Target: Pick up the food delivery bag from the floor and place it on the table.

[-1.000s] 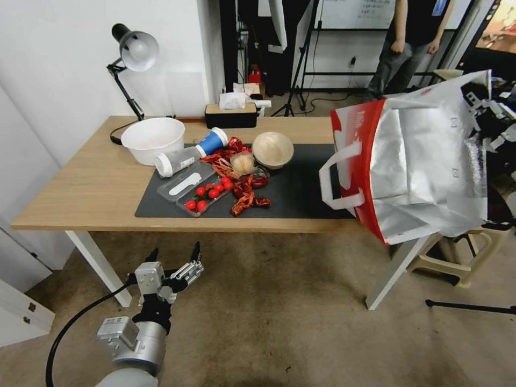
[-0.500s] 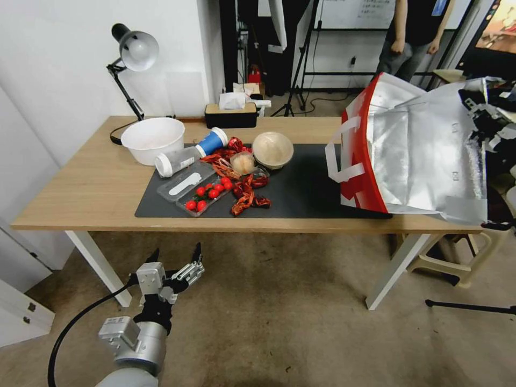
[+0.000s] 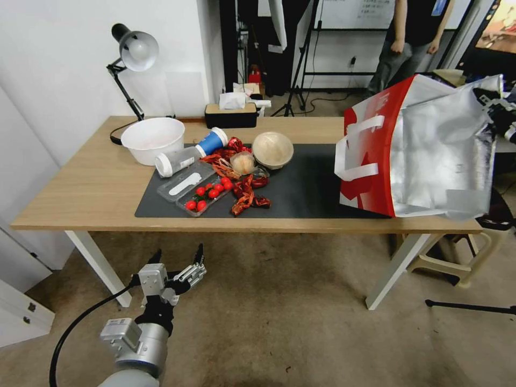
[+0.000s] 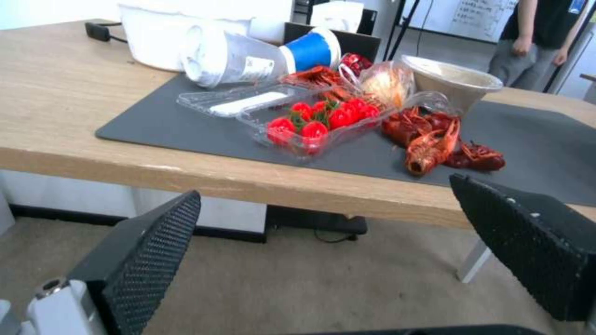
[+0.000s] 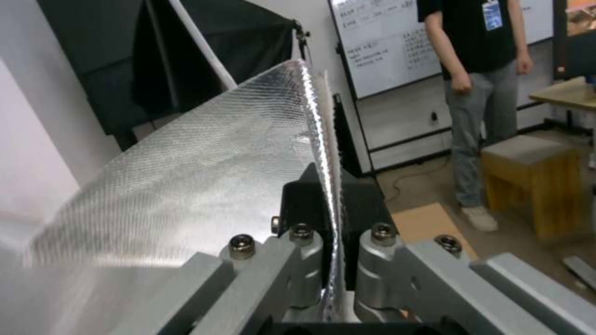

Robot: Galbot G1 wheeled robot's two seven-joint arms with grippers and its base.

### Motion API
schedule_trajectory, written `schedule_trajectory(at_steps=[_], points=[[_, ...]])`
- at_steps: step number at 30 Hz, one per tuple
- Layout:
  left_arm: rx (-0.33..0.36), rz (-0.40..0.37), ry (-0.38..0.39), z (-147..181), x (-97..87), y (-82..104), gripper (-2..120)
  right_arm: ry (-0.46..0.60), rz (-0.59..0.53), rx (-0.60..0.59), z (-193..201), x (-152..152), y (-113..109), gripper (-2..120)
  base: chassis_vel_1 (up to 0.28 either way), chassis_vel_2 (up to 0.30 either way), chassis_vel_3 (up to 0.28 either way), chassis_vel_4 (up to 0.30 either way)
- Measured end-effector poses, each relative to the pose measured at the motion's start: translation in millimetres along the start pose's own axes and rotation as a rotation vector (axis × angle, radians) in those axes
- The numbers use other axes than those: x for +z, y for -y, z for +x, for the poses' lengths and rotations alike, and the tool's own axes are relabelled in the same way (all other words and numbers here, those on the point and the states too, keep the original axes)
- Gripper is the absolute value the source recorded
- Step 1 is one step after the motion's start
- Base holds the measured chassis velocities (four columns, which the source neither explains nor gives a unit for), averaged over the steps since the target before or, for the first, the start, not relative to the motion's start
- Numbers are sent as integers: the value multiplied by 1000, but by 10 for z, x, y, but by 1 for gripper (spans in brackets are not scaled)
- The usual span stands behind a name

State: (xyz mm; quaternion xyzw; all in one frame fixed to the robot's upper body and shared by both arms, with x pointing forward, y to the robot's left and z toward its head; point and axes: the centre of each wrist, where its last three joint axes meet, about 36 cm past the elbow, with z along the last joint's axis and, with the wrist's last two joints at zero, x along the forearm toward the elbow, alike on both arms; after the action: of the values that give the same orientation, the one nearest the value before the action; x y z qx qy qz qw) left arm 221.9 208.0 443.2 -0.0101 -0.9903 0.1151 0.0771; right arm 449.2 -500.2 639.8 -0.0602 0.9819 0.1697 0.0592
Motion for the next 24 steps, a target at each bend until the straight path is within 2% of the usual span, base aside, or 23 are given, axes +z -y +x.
schedule_trajectory(at_steps=[8, 20, 22, 24], points=[[-3, 1, 4, 7, 10, -4, 100, -54, 14, 54, -24, -30, 110, 0, 0, 0, 0, 0], [-10, 5, 19, 28, 13, -1, 100, -72, 26, 52, -66, -106, 189, 0, 0, 0, 0, 0], [-9, 6, 20, 30, 8, 4, 100, -72, 32, 38, -70, -125, 189, 7, 0, 0, 0, 0], [-8, 7, 20, 31, 9, 8, 100, -67, 34, 28, -86, -139, 174, 18, 0, 0, 0, 0]])
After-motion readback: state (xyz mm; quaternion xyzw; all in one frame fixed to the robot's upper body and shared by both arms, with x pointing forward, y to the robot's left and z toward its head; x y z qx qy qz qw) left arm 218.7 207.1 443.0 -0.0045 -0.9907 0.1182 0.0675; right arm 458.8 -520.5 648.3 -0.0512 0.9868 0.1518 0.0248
